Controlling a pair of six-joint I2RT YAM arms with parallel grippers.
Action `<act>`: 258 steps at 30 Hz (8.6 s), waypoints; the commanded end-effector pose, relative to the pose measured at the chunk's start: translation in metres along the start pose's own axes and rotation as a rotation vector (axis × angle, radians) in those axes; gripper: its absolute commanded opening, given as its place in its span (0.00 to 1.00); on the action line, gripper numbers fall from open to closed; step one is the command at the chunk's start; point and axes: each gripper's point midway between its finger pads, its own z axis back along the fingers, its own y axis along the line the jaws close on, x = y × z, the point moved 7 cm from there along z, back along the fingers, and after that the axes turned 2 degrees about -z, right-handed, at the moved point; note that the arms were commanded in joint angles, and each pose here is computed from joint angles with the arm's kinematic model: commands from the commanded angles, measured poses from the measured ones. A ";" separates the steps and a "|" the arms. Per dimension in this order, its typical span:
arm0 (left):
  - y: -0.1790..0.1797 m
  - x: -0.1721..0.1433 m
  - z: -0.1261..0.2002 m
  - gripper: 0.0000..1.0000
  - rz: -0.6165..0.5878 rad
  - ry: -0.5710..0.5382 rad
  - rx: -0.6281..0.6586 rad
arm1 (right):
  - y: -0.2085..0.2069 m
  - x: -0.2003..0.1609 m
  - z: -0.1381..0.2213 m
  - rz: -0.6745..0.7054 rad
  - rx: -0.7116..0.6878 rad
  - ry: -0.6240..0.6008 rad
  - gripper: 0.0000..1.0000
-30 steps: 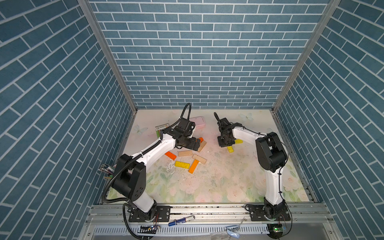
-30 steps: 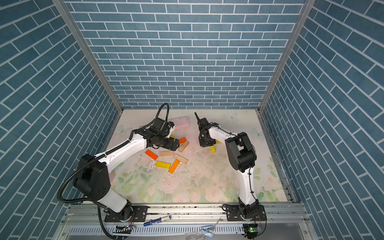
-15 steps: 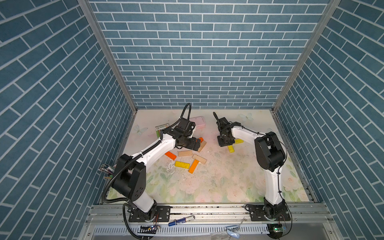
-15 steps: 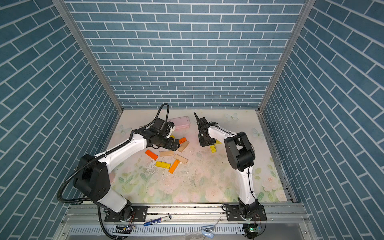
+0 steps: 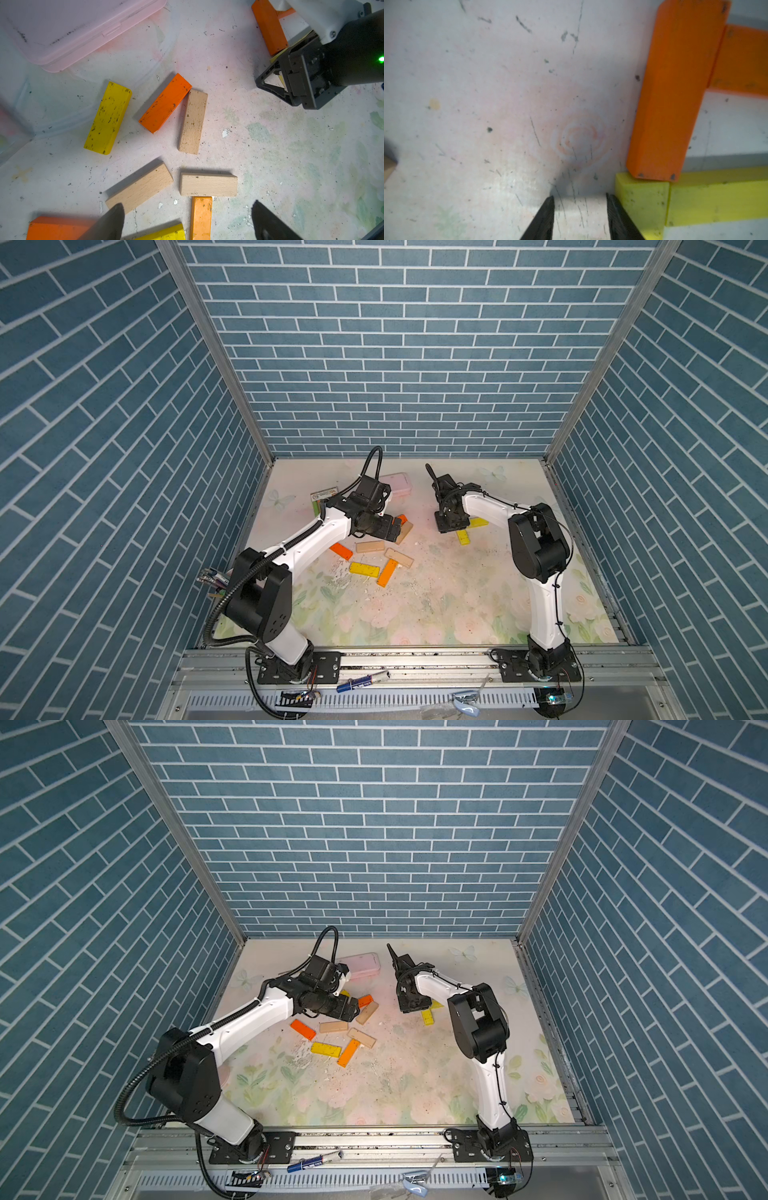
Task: Assemble the number 6 with building blocks
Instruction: Adjust the building block at the center of the board.
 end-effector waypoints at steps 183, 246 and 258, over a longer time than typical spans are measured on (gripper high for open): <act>-0.004 -0.001 -0.027 0.94 -0.080 0.103 -0.004 | -0.141 0.040 -0.005 0.010 0.041 -0.066 0.72; -0.007 0.000 -0.023 0.93 -0.075 0.087 -0.033 | -0.113 0.046 -0.028 -0.154 0.029 -0.015 0.55; -0.007 0.000 -0.023 0.93 -0.074 0.089 -0.033 | -0.113 0.046 -0.032 -0.159 0.028 -0.008 0.55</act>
